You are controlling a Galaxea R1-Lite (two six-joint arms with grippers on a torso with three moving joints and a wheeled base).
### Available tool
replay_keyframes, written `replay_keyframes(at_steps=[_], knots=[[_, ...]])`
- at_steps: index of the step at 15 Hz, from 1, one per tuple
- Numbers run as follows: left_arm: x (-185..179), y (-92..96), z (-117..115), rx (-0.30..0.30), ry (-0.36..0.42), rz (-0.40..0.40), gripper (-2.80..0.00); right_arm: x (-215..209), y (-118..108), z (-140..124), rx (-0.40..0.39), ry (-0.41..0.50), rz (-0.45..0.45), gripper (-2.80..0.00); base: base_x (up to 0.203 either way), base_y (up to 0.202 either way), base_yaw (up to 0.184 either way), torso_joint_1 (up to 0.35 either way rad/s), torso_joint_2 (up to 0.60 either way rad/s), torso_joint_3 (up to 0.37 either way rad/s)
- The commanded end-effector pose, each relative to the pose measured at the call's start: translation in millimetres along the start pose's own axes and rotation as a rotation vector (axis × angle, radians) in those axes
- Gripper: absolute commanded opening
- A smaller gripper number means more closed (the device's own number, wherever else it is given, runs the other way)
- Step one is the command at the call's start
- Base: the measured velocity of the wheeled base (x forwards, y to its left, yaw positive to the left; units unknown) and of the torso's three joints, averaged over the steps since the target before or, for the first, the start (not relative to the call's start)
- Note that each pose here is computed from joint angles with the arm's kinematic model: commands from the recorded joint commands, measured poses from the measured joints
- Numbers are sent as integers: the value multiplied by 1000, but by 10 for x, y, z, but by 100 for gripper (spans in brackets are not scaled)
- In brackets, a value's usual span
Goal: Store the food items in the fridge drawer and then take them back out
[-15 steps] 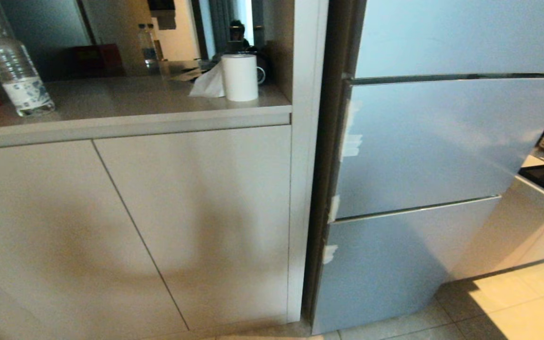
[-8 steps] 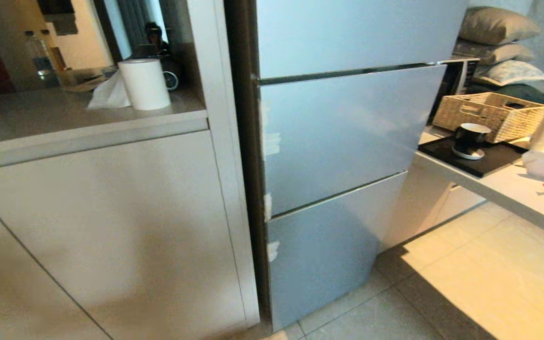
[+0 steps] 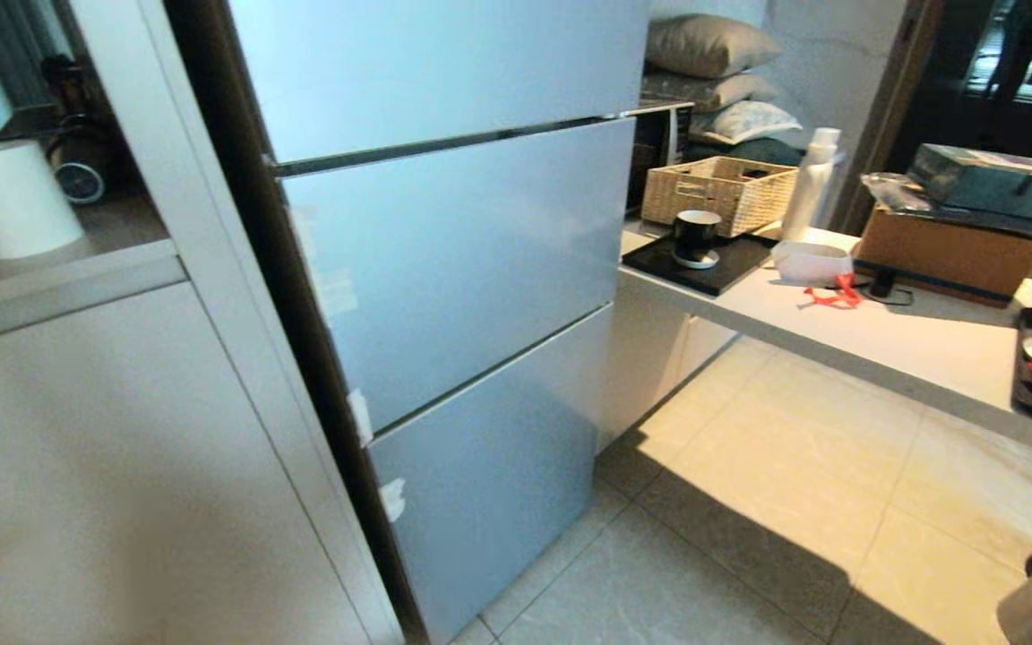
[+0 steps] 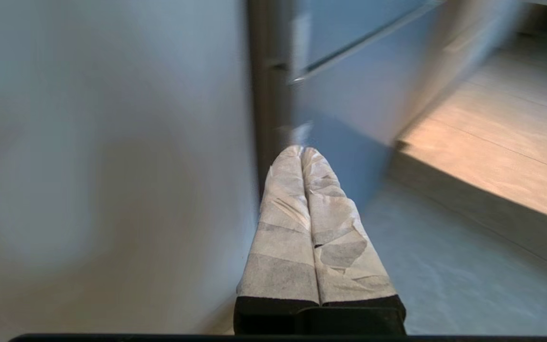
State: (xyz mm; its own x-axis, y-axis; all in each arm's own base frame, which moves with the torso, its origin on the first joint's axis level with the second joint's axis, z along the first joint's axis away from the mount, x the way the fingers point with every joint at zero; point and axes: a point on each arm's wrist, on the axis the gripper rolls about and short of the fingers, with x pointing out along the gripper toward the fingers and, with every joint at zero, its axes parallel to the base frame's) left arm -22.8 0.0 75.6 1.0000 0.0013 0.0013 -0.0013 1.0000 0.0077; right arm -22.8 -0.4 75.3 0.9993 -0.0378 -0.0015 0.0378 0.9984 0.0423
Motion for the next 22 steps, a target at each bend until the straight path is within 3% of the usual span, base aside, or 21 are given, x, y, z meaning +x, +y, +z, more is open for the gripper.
replay_keyframes(at_steps=[1, 3, 6, 9, 11, 14, 19, 22], knots=[[1, 0, -4, 0, 1, 0, -280, 1, 0, 0, 1, 1, -1, -280, -1, 7, -175, 1, -5, 2], [-7, 1, 49, -2, -24, 3, -280, 1, 0, 0, 1, 1, 0, -280, -1, 8, -156, 4, -2, 3], [-35, 7, 569, -60, -113, 13, -280, 0, 0, 0, -2, 0, 1, -280, 0, 2, -54, 0, 0, 0], [421, 22, 1066, -143, -11, 63, -280, 0, 0, 0, -6, 0, 1, -280, 0, 0, 0, 0, 0, 0], [796, 33, 1298, -206, -1, 97, -280, 1, 0, 0, -4, 1, 1, -280, 0, 0, 0, 0, 0, 0], [1565, 45, 1354, -296, 57, 141, -280, 1, 0, 0, -1, 1, -2, -280, 0, 0, 0, 0, 0, 0], [2543, 59, 1269, -431, -1, 163, -280, 1, 0, 0, 0, 1, -2, -280, 0, 0, 0, 0, 0, 0], [2982, 88, 1253, -502, -70, 220, -280, 1, 0, 0, 1, 1, -2, -280, 0, 0, 0, 0, 0, 0]])
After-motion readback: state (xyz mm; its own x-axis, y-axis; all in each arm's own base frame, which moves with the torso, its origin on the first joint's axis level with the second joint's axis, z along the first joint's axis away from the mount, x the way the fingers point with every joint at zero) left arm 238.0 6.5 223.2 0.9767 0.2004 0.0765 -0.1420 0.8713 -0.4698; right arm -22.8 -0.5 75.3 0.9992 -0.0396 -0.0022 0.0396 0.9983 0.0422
